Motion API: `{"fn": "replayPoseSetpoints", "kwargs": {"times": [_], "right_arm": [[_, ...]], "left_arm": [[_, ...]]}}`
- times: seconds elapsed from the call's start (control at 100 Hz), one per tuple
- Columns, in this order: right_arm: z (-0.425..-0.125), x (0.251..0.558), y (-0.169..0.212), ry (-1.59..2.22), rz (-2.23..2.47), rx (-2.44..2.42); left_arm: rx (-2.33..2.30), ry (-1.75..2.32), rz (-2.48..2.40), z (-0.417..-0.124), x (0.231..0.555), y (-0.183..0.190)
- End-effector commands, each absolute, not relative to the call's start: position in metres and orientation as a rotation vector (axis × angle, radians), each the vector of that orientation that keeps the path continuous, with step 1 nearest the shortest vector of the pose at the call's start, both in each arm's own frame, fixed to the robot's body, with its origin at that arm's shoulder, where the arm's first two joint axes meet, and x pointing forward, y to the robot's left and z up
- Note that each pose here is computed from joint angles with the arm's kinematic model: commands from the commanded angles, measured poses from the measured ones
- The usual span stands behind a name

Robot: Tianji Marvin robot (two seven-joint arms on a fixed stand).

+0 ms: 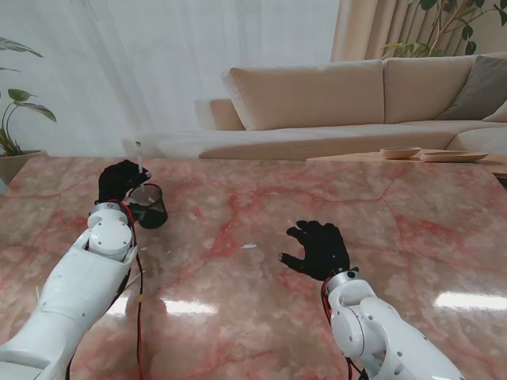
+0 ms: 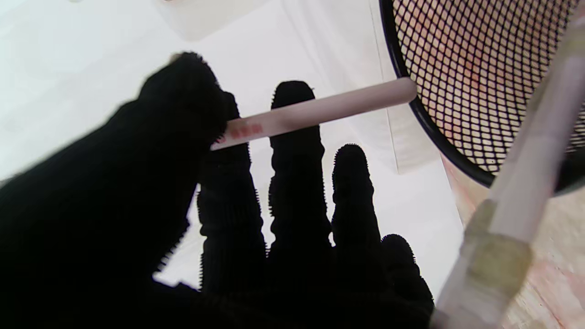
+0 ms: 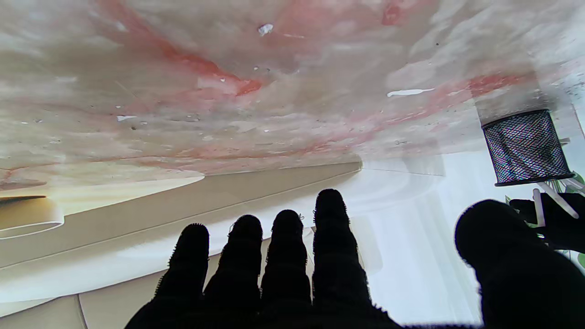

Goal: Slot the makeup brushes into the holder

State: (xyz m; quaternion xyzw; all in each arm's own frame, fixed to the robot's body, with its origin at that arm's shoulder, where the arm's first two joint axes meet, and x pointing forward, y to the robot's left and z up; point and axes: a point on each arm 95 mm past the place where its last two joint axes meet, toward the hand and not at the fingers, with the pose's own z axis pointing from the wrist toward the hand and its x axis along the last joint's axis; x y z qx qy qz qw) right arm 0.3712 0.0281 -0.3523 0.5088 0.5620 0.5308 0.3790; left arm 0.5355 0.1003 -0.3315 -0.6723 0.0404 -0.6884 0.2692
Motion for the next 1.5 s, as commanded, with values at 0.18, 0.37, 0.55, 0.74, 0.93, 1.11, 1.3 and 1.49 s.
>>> {"fn": "replayPoseSetpoints", "kwargs": {"times": [0.18,0.37,0.55,0.74,0.93,1.11,1.3,1.49], "right_arm": [[-0.358,0.369,0.027,1.452,1.341,1.321],[-0.358,0.369,0.027,1.448,1.341,1.324],[-0.359,0.369,0.027,1.444,1.341,1.330],[-0.359,0.370,0.026,1.441,1.344,1.329],[-0.360,0.370,0.026,1.439,1.347,1.329],[-0.361,0.371,0.026,1.438,1.348,1.335],[-0.361,0.371,0.026,1.432,1.352,1.337],[-0.361,0.371,0.026,1.430,1.354,1.338]], "left_arm": [[-1.827,0.087,-1.844,-0.341,0.531,0.104],[-1.849,0.075,-1.849,-0.345,0.529,0.106],[-1.868,0.070,-1.844,-0.351,0.526,0.107],[-1.874,0.085,-1.835,-0.357,0.525,0.109],[-1.875,0.092,-1.829,-0.360,0.524,0.111],[-1.877,0.113,-1.827,-0.363,0.523,0.113],[-1.877,0.137,-1.831,-0.364,0.523,0.115],[-1.875,0.161,-1.839,-0.363,0.523,0.116]]}}
